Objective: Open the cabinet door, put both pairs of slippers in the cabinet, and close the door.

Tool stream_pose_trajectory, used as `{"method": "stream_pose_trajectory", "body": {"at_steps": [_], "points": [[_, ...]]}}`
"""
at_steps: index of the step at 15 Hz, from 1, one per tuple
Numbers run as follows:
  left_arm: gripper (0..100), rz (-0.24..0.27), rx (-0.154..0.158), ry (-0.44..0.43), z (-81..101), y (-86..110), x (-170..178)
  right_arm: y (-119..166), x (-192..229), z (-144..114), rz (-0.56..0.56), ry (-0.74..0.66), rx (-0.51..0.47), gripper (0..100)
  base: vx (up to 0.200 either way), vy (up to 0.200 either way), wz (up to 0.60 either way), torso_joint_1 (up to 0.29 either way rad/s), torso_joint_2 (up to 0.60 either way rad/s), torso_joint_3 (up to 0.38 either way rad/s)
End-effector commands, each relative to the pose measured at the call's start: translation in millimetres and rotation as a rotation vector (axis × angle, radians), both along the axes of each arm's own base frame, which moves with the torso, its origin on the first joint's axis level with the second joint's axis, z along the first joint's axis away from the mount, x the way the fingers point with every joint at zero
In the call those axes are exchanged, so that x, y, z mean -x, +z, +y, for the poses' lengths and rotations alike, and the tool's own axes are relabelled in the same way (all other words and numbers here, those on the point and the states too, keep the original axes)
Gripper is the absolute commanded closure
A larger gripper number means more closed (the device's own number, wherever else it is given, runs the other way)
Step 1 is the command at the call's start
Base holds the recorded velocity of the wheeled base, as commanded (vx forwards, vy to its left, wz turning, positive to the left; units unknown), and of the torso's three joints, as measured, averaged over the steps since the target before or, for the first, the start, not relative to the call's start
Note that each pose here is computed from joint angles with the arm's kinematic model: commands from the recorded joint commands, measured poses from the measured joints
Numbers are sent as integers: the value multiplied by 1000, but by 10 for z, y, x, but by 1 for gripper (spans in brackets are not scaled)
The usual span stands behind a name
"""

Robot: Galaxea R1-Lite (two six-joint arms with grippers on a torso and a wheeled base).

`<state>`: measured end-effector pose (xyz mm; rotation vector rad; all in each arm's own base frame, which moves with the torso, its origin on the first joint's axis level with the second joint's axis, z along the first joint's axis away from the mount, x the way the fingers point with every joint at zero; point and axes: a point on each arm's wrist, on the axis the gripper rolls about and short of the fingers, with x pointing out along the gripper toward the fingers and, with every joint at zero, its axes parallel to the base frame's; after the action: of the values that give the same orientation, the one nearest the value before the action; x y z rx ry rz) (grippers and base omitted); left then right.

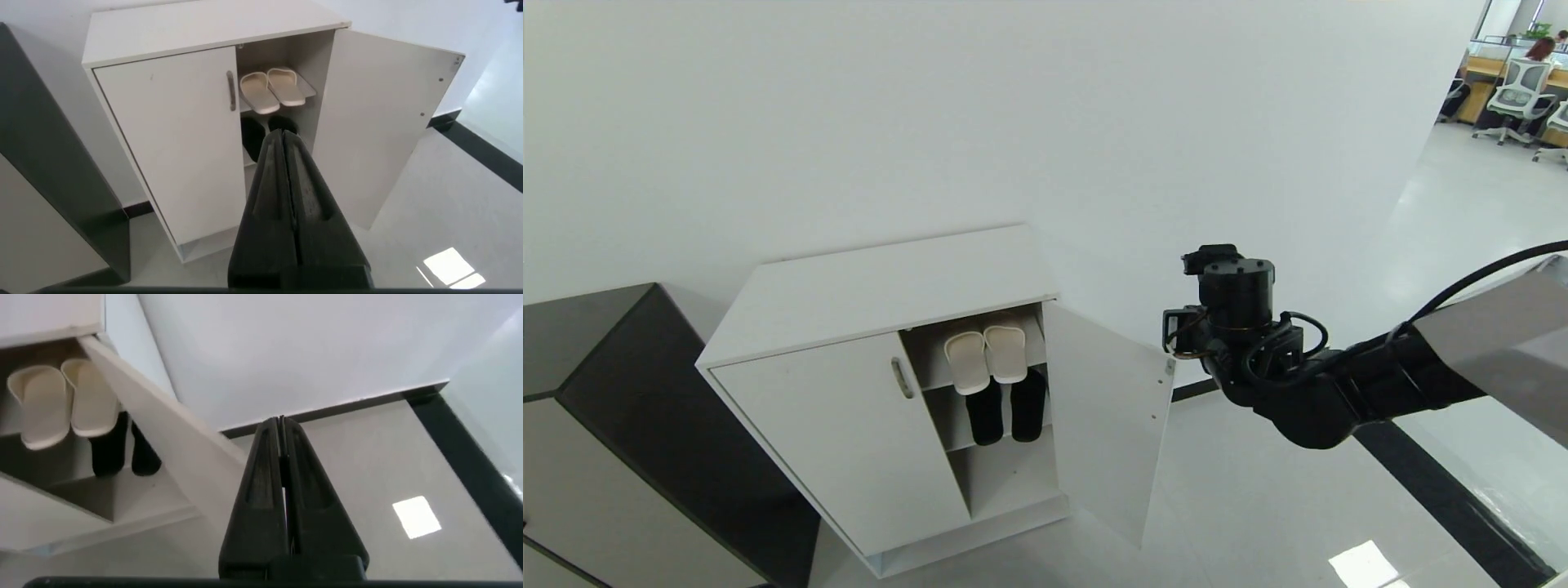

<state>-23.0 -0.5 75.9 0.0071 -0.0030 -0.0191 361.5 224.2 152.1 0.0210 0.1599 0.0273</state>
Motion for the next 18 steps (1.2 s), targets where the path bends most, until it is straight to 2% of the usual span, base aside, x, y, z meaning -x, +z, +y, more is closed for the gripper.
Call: {"method": "stream_pose_trajectory", "body": {"at_steps": [1,9,18], "points": [[100,1,-1,1,0,0,-1,-246,-270,-36,29,-19,3,100,0,0,0,0,0,0],[100,1,1,1,0,0,-1,-657,-591,-48,71,-27,15,100,0,0,0,0,0,0],[100,1,1,1,0,0,-1,-737,-561,29,86,-5,21,100,0,0,0,0,0,0]]}}
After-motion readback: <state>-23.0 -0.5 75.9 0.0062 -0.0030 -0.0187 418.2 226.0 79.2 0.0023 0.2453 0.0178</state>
